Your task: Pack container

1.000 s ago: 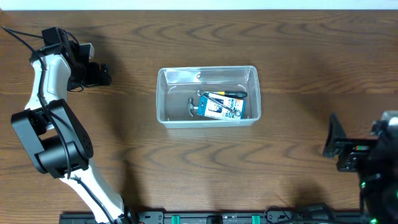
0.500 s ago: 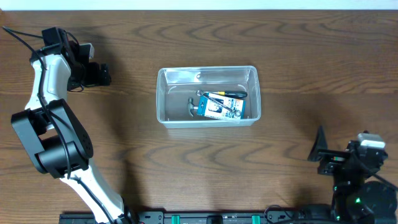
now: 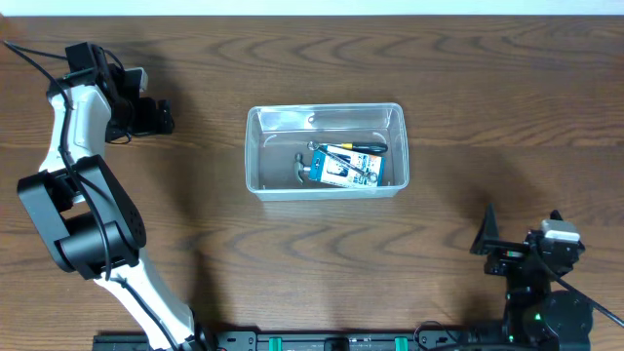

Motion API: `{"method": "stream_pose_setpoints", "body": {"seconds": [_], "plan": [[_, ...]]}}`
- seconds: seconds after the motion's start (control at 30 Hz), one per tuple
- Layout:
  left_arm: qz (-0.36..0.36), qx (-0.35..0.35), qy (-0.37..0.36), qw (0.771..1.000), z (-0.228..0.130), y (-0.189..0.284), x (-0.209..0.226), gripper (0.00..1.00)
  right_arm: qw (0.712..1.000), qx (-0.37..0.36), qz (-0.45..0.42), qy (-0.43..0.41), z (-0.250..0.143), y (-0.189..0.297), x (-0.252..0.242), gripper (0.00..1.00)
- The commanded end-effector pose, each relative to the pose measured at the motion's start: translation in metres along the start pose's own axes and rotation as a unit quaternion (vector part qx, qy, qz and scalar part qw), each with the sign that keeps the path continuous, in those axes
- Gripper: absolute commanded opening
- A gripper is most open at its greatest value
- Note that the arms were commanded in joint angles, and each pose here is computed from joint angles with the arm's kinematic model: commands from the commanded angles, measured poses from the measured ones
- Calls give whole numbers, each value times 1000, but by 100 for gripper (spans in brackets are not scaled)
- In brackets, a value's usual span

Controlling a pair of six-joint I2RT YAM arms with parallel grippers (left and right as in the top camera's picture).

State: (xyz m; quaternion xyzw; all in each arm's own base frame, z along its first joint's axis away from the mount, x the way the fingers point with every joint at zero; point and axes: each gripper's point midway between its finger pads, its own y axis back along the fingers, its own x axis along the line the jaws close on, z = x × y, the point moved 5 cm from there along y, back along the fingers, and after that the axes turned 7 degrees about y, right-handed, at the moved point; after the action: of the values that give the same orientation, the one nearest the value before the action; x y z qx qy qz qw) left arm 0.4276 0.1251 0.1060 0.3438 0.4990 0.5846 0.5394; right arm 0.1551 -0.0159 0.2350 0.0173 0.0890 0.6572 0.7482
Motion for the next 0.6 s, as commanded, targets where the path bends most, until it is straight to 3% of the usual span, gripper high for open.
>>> {"method": "stream_pose_setpoints", "body": {"seconds": [0.0, 0.33, 0.57], "plan": [[4, 5, -2, 1000, -2, -3, 1, 98, 1000, -9, -3, 4, -7, -7, 1, 99], [4, 5, -2, 1000, -2, -3, 1, 98, 996, -89, 12, -6, -8, -28, 9, 99], [4, 5, -2, 1000, -2, -3, 1, 98, 995, -95, 21, -6, -24, -38, 15, 99]]}}
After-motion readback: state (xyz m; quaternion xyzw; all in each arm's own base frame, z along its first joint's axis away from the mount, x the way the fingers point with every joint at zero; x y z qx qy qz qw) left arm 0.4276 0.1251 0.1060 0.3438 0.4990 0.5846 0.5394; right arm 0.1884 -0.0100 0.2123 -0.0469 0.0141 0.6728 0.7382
